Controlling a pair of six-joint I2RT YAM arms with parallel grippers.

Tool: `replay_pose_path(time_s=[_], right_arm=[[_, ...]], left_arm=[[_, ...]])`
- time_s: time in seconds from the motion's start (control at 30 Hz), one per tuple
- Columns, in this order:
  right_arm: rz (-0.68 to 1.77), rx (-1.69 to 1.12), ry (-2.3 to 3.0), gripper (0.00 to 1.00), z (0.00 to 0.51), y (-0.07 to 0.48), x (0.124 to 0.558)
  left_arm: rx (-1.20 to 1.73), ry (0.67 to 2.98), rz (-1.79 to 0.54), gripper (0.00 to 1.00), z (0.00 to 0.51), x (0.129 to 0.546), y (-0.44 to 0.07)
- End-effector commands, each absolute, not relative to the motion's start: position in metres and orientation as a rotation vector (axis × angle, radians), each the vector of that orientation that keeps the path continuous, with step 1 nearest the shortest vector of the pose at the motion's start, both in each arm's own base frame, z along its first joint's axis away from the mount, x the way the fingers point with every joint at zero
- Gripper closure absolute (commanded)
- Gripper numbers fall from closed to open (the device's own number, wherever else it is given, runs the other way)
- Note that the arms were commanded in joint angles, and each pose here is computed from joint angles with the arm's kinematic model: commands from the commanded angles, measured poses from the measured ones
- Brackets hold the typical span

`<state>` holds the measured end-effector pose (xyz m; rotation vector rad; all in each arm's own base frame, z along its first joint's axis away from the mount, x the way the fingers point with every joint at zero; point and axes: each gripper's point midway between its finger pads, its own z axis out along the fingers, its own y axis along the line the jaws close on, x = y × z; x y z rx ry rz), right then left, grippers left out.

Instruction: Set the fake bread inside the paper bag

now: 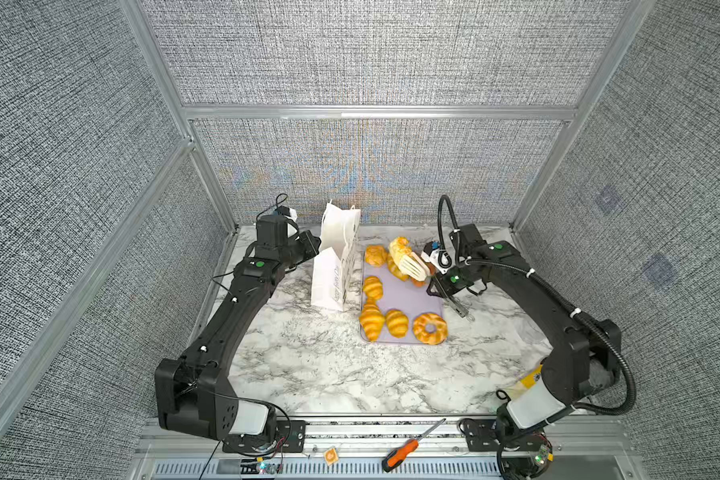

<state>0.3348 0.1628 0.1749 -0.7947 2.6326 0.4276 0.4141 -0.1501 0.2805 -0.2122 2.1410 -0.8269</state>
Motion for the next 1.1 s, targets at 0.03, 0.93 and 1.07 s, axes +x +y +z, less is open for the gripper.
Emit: replay_pose_path(time_s=[0.03,0.93,1.07], right_arm=[[0.449,-0.791,2.611,0.73,0.18,0.166,0.337],[0.411,-0.756,2.659,0.73,0.175,0.161,0.339],[0.414,-0.755,2.668,0.73,0.173,0.162,0.339]], left_arm=[[-0.214,2.09,-0.834,0.81,0.29,0.416,-0.149],[0.017,2.23,-0.497,0.44,0.291,0.455,-0.136],[0.035,2.254,-0.461,0.47,0.287,0.46,-0.134]])
